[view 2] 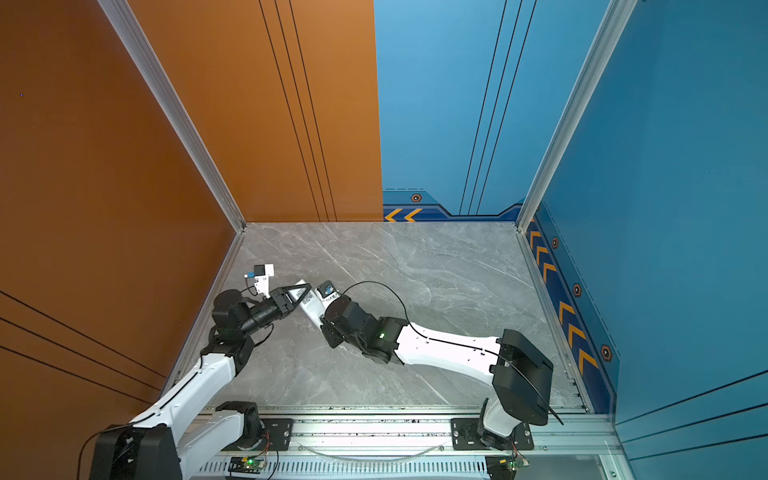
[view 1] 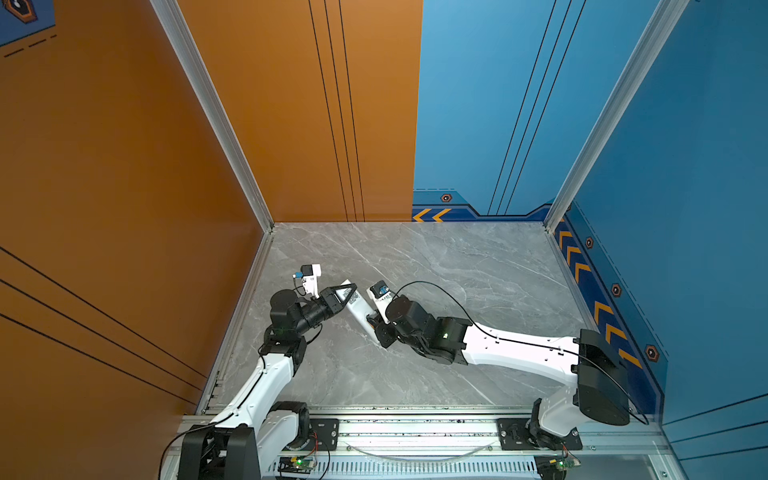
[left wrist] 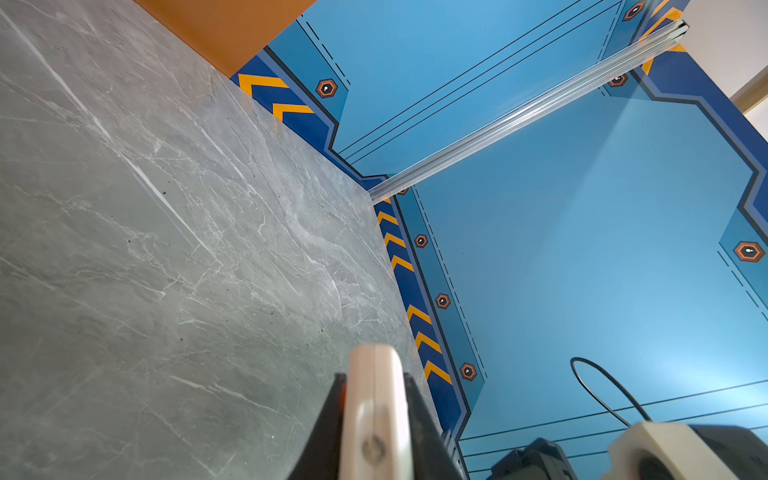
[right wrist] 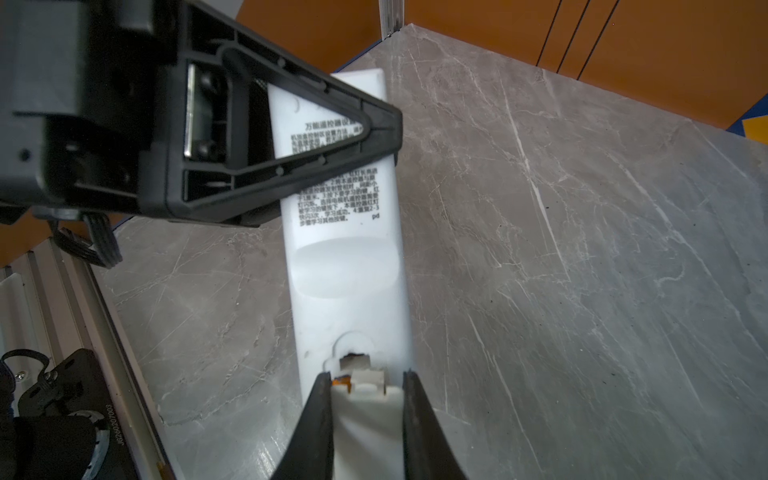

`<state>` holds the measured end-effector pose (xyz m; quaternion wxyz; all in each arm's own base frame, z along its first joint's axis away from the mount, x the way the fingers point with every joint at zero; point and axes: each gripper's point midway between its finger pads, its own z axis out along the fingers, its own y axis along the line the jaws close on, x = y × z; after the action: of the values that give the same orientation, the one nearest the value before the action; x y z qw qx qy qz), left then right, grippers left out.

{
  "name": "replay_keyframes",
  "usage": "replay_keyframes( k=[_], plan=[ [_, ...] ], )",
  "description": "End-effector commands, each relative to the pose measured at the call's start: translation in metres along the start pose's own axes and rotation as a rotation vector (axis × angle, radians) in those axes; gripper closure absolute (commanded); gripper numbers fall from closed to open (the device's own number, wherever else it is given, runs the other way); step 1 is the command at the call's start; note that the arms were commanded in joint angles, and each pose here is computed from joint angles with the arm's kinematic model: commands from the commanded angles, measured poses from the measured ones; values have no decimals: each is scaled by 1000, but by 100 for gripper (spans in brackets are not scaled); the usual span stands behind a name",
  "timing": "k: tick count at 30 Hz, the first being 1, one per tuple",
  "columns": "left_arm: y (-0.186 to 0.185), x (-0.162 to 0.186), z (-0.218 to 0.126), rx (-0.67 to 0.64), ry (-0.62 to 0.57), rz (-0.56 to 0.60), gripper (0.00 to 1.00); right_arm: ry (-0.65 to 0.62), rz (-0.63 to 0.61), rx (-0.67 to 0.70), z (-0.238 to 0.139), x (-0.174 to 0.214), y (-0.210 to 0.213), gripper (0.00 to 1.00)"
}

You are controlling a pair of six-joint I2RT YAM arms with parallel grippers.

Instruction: Load the batteries into the remote control

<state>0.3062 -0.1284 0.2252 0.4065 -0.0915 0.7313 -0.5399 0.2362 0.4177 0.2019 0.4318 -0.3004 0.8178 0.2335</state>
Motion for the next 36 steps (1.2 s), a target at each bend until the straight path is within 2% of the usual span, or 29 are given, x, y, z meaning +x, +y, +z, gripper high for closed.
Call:
replay_keyframes(
  k=[1, 14, 36],
  plan=[
    [-16, -7, -3, 56, -17, 24, 100, 56, -44, -21, 4, 23, 8, 86],
    [-24, -6, -3, 81, 0, 32, 100, 45, -72, -38, 0, 24, 13, 84],
    [-27, -3, -3, 91, 9, 37, 100, 9, -76, -34, -11, 13, 13, 55]
  ],
)
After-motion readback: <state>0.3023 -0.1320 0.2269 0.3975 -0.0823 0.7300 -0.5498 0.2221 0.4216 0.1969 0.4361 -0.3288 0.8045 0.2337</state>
